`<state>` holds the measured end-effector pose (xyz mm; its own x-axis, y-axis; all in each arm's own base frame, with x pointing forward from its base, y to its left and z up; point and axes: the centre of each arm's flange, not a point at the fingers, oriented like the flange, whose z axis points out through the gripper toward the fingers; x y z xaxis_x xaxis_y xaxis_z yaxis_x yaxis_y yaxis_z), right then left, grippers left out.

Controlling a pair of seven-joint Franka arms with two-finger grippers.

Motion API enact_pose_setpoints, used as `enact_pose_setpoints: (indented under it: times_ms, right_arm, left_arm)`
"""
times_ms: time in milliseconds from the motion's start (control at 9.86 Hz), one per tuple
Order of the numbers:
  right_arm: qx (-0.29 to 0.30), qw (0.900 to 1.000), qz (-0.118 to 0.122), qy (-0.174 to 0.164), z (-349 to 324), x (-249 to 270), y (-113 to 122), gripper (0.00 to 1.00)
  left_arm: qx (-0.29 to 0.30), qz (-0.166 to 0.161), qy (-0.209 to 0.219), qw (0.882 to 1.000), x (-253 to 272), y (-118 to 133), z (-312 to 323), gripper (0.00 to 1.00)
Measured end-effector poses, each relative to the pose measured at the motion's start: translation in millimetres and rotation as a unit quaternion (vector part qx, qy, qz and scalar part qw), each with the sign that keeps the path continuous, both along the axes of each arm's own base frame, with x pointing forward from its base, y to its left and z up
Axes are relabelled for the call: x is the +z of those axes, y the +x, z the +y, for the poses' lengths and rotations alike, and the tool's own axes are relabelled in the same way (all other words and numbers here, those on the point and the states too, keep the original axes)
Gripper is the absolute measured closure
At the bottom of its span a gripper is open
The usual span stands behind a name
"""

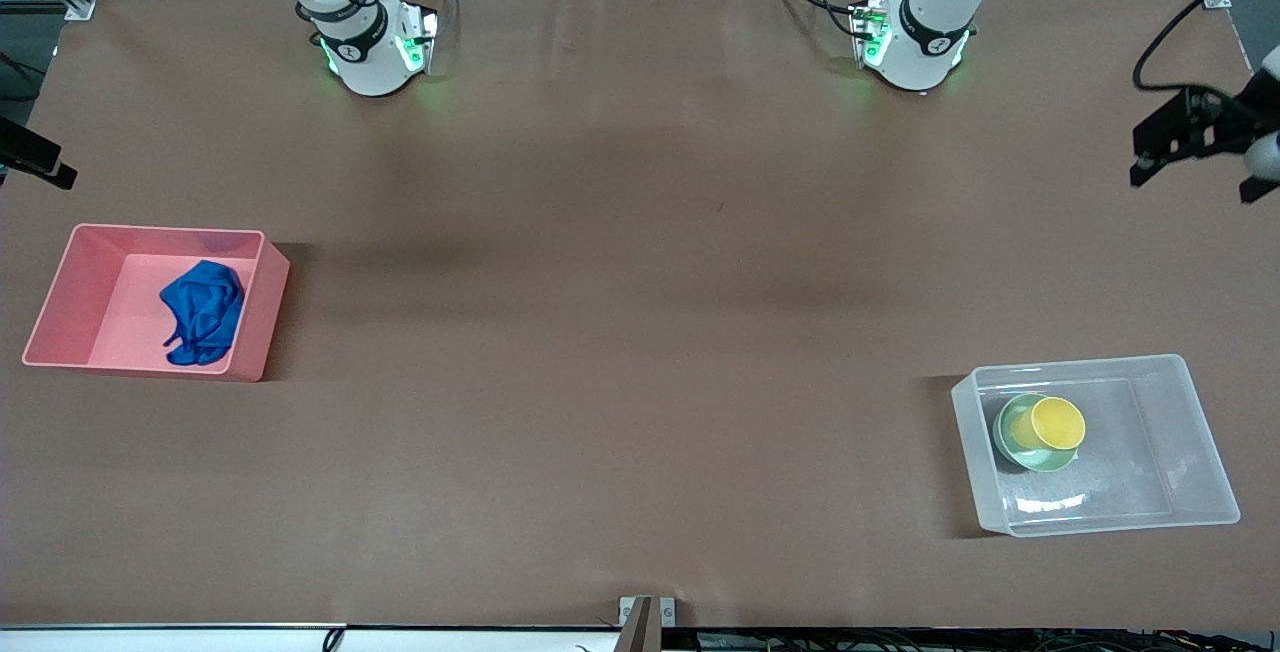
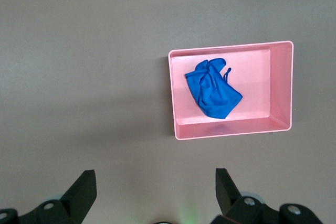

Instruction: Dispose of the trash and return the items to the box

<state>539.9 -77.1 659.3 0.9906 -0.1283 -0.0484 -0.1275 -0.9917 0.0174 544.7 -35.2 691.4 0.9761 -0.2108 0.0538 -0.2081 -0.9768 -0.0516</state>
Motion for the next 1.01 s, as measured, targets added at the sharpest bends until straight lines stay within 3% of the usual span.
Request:
enact_pose_setpoints:
  times_ms: [812, 1014]
  right_arm:
    - [-0.014, 1.0, -0.005, 0.011, -12.9, 0.6, -1.4, 0.0]
    - [-0.021, 1.0, -0.004, 0.012, -20.5, 0.5, -2.9, 0.0]
  left_arm:
    - [0.05, 0.021, 0.0, 0.999, -24.5, -0.4, -5.2, 0.0]
    - [0.062, 0.015, -0.028, 0.998, -28.8, 4.2, 4.3, 0.0]
